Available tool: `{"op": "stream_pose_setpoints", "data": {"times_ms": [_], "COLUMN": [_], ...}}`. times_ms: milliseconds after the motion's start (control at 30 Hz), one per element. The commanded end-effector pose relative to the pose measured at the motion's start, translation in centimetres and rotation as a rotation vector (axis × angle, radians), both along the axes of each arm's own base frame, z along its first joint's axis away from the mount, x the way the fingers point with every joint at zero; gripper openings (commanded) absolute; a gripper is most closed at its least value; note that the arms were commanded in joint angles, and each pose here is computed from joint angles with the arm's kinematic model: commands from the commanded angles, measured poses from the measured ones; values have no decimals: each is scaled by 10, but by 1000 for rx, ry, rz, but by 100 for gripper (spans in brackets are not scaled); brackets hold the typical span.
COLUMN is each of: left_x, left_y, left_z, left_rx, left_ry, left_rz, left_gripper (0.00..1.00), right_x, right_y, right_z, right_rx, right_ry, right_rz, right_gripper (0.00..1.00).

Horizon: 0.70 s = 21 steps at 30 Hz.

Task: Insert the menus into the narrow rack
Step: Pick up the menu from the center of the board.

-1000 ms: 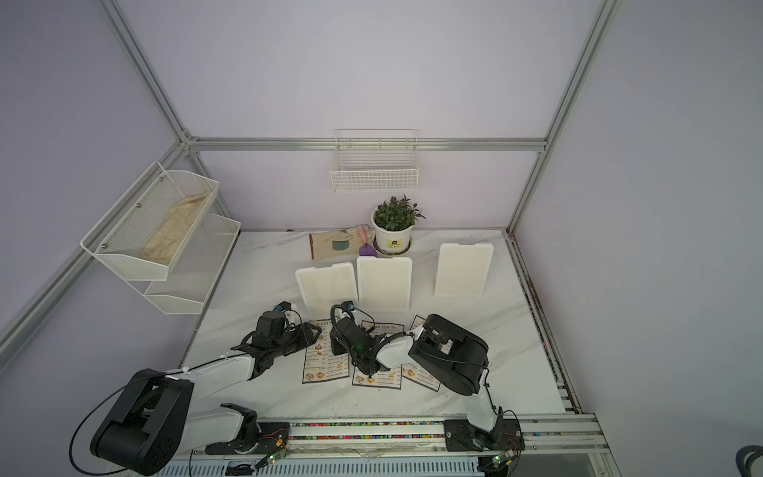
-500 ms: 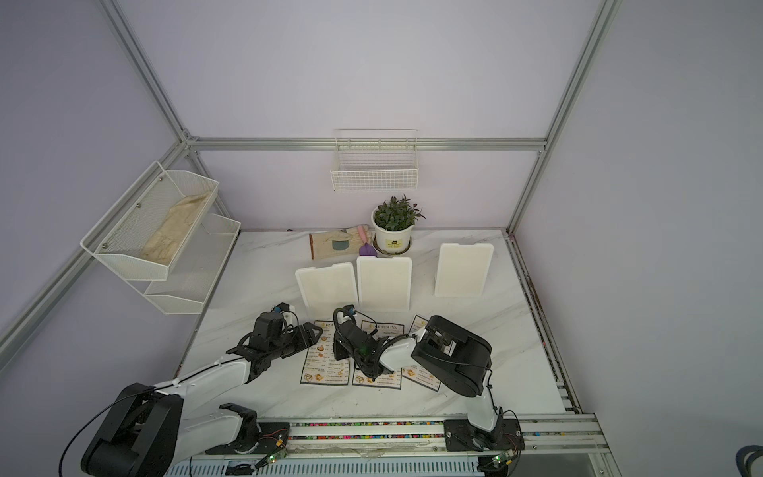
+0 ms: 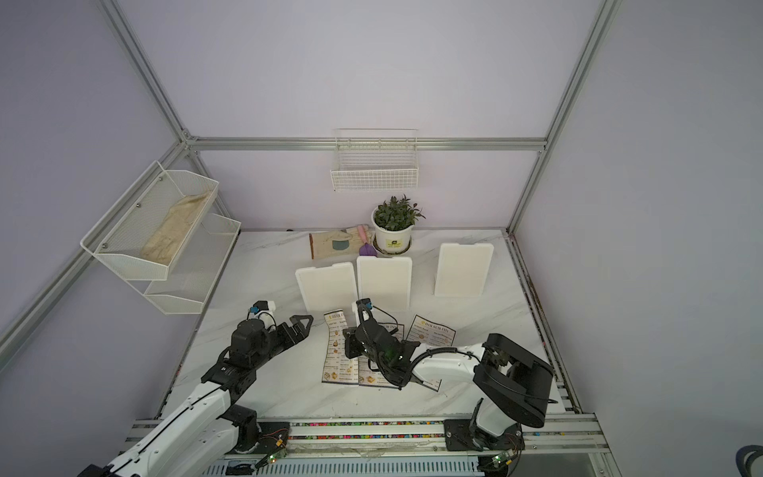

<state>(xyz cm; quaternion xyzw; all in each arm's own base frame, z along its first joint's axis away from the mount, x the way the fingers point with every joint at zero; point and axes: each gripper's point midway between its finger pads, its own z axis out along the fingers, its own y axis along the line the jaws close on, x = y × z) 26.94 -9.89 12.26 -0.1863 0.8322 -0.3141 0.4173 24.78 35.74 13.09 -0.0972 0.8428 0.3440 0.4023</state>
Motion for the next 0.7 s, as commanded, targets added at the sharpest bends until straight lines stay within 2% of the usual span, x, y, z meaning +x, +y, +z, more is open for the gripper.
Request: {"op": "stream_pose_setpoints", "data": {"times_ms": [0,200,300,667], "left_x": [-3,-22,-28,-37], "left_y": [-3,-26,-33,-59], "left_z": [19,58,70,88], "left_rx": [-53,-101,-111,-159], "left_ry": [-133,-336,-386,-439], "left_rz": [-26,-196,-251,-429], "left_gripper": [100,100,100,94], "right_x": [-5,-17,-24,-45], "right_y": [-13,-34,-39,-26], "right_z": [18,52,68,120], "right_rx": [39,130,184,324], "right_ry": [-46,-115,-158,-319], "right_rz": [-19,-12,14,172], "right_gripper": [9,8,8,8]}}
